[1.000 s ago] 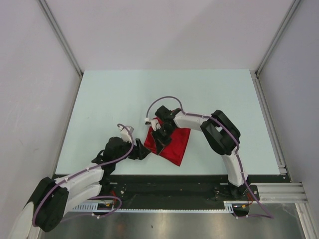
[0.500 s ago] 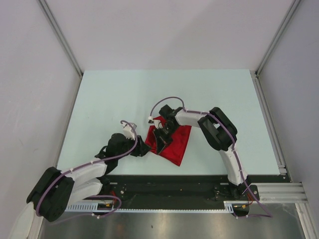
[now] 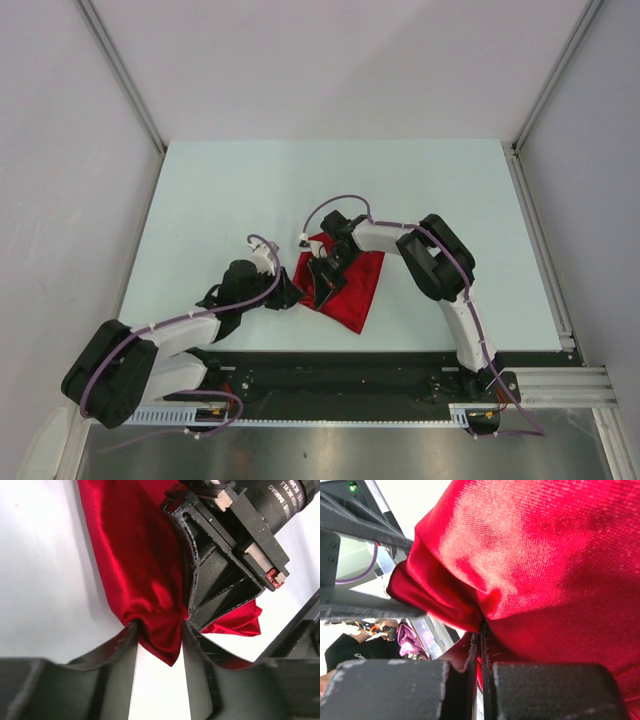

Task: Fold the napkin, place the utensils inside, and roll it up
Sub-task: Roll the napkin with the utensil

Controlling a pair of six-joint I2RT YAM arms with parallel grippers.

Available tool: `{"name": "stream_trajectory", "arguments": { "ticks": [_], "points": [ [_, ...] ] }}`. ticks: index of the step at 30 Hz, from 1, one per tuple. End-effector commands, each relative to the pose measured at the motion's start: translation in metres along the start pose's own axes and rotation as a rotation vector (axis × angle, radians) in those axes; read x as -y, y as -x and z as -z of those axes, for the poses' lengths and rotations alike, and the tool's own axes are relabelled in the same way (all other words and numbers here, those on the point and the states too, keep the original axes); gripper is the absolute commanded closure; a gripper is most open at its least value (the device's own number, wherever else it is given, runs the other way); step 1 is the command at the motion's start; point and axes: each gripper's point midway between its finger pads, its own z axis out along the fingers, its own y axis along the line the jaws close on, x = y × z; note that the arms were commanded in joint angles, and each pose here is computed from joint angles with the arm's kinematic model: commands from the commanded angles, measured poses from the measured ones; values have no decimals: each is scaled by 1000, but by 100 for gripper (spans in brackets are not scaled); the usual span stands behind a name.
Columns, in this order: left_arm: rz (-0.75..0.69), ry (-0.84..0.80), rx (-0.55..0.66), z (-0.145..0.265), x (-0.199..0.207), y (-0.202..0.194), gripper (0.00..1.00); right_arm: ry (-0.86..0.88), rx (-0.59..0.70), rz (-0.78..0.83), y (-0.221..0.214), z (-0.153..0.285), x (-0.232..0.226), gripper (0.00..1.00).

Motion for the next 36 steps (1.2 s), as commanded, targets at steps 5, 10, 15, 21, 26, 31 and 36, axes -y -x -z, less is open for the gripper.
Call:
{"name": "stream_trajectory", "arguments": {
  "ticks": [5, 10, 15, 21, 26, 31, 36],
  "points": [
    [51, -13, 12, -5, 11, 15, 92, -151, -2, -14, -3, -12, 43, 100],
    [64, 54, 24, -5, 4, 26, 100, -129, 30, 6, 2, -5, 31, 100],
    [94, 85, -18, -8, -4, 23, 100, -120, 64, 33, 2, 5, 16, 82],
    [106, 75, -46, -11, -3, 22, 100, -139, 150, 104, 6, 31, -11, 48],
    [111, 81, -44, -12, -4, 28, 100, -210, 225, 147, 1, 46, -15, 39],
    [117, 77, -53, -12, -6, 29, 100, -314, 375, 313, 10, 55, -34, 34],
    [119, 73, -60, -12, -7, 29, 100, -531, 515, 481, 18, 52, -33, 25]
  ]
}}
